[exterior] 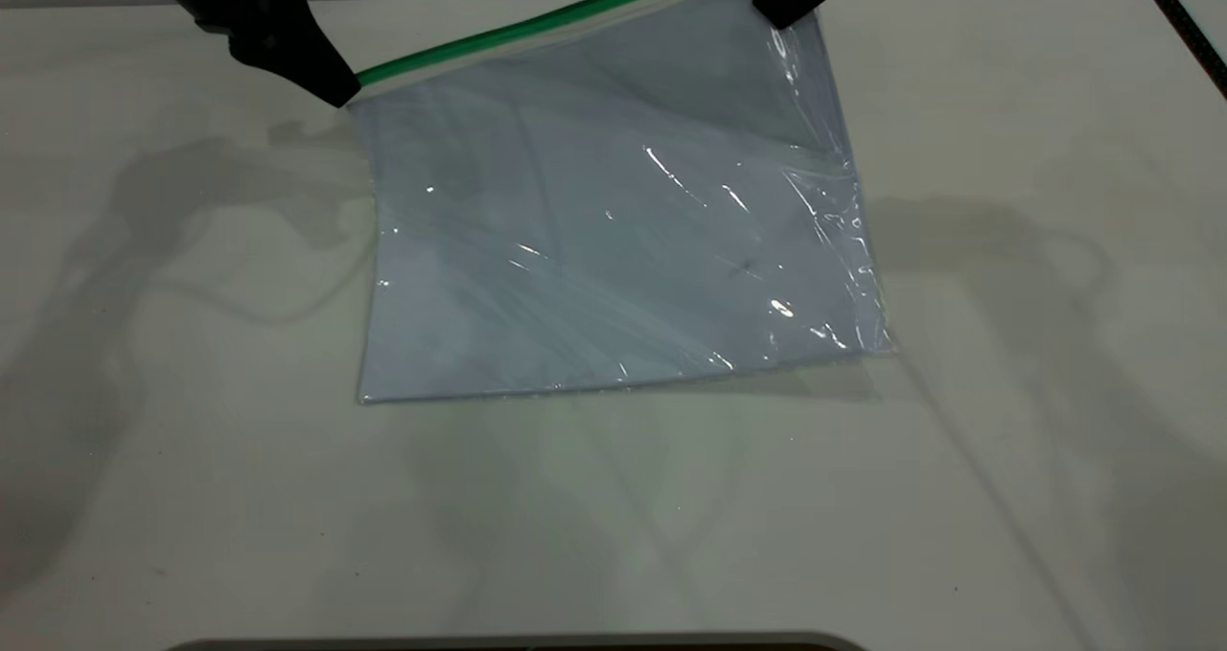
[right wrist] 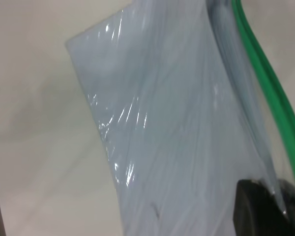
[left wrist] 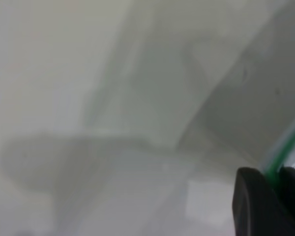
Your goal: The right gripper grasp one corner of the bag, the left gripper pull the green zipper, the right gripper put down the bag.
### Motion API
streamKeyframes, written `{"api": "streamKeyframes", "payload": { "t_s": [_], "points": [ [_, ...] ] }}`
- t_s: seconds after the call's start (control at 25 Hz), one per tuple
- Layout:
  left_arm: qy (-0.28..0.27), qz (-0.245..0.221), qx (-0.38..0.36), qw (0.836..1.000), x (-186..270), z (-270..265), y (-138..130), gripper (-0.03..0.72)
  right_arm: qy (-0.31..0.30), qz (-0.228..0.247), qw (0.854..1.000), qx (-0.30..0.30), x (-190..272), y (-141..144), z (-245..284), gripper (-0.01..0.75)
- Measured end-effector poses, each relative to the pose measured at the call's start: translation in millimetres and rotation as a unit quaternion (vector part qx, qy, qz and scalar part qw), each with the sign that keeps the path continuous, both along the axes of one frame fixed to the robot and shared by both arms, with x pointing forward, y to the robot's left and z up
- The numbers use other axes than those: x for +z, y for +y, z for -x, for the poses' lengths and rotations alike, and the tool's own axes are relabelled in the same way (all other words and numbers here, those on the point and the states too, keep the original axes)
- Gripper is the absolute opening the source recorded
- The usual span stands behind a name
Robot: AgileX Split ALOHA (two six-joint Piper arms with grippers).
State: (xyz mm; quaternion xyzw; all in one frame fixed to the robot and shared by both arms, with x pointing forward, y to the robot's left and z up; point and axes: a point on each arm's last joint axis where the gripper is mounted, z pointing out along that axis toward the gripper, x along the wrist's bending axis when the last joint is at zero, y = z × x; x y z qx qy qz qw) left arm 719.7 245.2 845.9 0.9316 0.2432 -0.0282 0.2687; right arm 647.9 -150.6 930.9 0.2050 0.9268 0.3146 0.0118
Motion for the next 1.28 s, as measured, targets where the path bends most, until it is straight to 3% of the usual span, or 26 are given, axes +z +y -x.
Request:
{"api": "streamKeyframes", "payload": {
  "t_s": [0.2,0.32,0.44,0.6,0.72,0.84,1.0,1.12,1.28],
  "points": [
    [-0.024,0.051,0.025,0.998,36,-3,-5,0.319,0.003,0.001,1.000,-0.020,-10,-2,-4,0.049],
    [-0.051,0.091,0.025,0.994,82,-1,-12,0.444,-0.008,-0.006,0.999,-0.050,-13,-2,-10,0.109],
    [-0.074,0.128,0.020,0.989,132,8,-19,0.506,-0.025,-0.004,0.998,-0.065,-12,-3,-14,0.260],
    [-0.116,0.149,0.004,0.982,206,33,-24,0.521,-0.039,0.026,0.995,-0.086,-8,-9,-16,0.511],
    [-0.149,0.148,0.002,0.978,261,60,-23,0.521,-0.044,0.046,0.991,-0.118,21,-16,-11,0.601],
    [-0.178,0.116,0.020,0.977,313,95,-17,0.521,-0.034,0.049,0.987,-0.150,74,-23,8,0.587],
    [-0.182,0.063,0.098,0.976,363,145,-4,0.521,-0.010,0.053,0.981,-0.187,151,-37,57,0.500],
    [-0.192,0.028,0.178,0.965,389,174,8,0.519,0.021,0.059,0.975,-0.214,195,-48,101,0.448],
    [-0.208,0.010,0.266,0.941,412,205,20,0.519,0.013,0.035,0.968,-0.248,233,-55,152,0.423]
  ]
}}
